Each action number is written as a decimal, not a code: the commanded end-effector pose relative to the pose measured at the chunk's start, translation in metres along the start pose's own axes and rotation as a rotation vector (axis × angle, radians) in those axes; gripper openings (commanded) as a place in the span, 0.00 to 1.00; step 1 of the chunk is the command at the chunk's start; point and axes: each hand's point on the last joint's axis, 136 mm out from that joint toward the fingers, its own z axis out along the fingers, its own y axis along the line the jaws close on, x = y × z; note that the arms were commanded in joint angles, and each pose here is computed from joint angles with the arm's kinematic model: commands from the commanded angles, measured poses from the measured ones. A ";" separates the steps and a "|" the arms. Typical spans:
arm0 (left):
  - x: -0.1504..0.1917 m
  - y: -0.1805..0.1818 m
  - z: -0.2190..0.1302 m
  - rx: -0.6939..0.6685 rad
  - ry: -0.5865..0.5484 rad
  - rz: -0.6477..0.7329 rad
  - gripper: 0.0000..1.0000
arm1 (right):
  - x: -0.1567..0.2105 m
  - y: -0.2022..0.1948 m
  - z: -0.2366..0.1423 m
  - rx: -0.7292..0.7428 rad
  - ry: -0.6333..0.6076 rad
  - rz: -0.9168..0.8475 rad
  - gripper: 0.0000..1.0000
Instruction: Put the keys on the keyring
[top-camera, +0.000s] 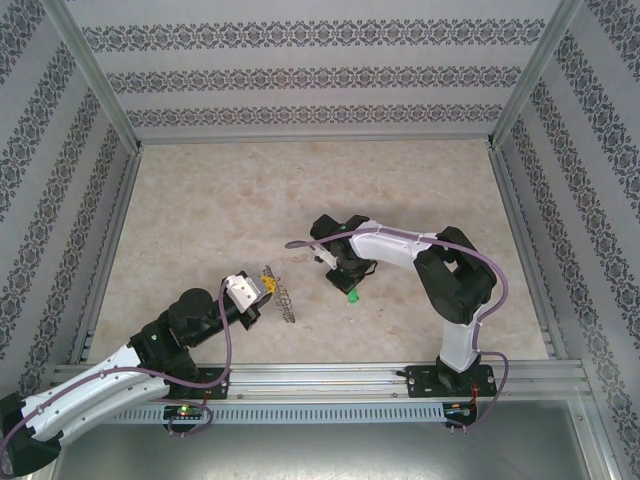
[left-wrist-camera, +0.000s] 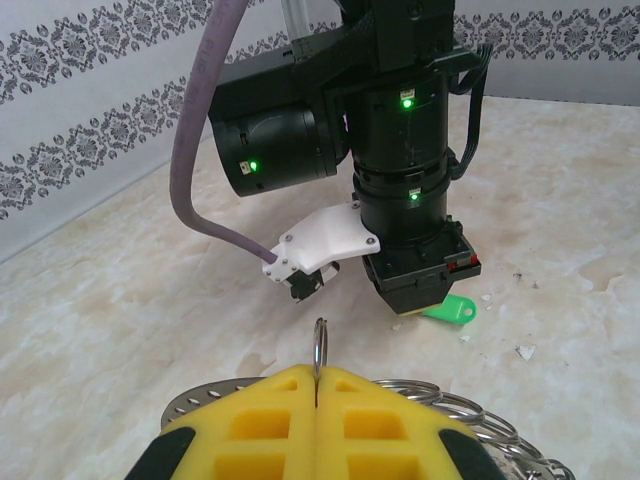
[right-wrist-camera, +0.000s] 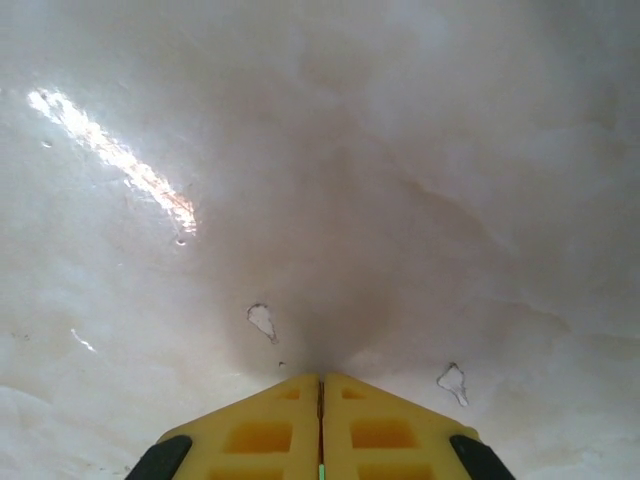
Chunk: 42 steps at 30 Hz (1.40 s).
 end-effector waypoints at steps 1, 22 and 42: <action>-0.016 0.001 -0.002 -0.010 -0.065 -0.001 0.00 | 0.000 -0.002 -0.011 -0.008 -0.032 0.009 0.11; -0.016 0.002 -0.002 -0.016 -0.065 0.006 0.00 | 0.000 0.001 -0.004 -0.040 -0.031 0.013 0.14; -0.016 0.003 -0.003 -0.019 -0.066 0.006 0.00 | 0.004 0.002 0.000 -0.057 -0.018 0.016 0.18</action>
